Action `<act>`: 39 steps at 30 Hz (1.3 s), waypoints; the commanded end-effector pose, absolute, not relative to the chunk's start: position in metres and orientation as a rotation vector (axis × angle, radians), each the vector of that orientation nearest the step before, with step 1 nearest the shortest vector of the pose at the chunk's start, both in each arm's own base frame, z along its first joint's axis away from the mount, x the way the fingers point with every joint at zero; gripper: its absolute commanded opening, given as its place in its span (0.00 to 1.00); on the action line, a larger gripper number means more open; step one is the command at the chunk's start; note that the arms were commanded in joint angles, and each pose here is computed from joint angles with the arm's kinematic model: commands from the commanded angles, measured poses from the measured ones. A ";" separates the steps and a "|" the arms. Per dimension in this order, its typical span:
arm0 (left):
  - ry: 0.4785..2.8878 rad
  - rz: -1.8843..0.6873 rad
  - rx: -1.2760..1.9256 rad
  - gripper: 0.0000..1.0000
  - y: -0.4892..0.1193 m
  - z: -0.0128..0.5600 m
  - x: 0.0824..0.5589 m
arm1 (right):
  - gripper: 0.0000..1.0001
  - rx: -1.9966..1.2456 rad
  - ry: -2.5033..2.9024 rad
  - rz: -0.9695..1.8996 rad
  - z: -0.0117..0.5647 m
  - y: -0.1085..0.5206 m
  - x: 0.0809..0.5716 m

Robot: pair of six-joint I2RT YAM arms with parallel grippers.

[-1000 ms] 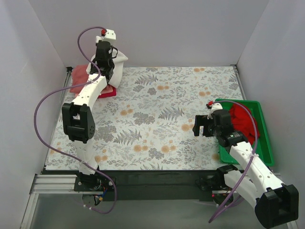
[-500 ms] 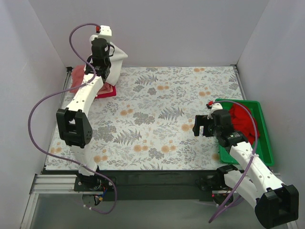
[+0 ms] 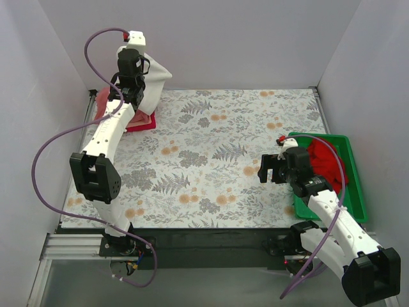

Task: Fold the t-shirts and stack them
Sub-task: Neatly place the folded tshirt to the corner

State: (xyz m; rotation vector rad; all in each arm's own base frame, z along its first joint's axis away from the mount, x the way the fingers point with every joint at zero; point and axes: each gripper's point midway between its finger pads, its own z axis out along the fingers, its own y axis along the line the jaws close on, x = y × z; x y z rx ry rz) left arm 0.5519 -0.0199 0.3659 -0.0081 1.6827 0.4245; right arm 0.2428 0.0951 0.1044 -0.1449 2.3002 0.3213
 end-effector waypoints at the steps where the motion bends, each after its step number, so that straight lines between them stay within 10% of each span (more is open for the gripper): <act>1: 1.562 0.415 -0.069 0.00 -0.014 0.422 0.534 | 0.98 -0.161 2.273 0.325 0.109 0.096 0.245; 39: 1.744 0.639 -0.206 0.00 0.154 0.261 0.625 | 0.98 -0.129 2.286 0.288 0.108 0.090 0.246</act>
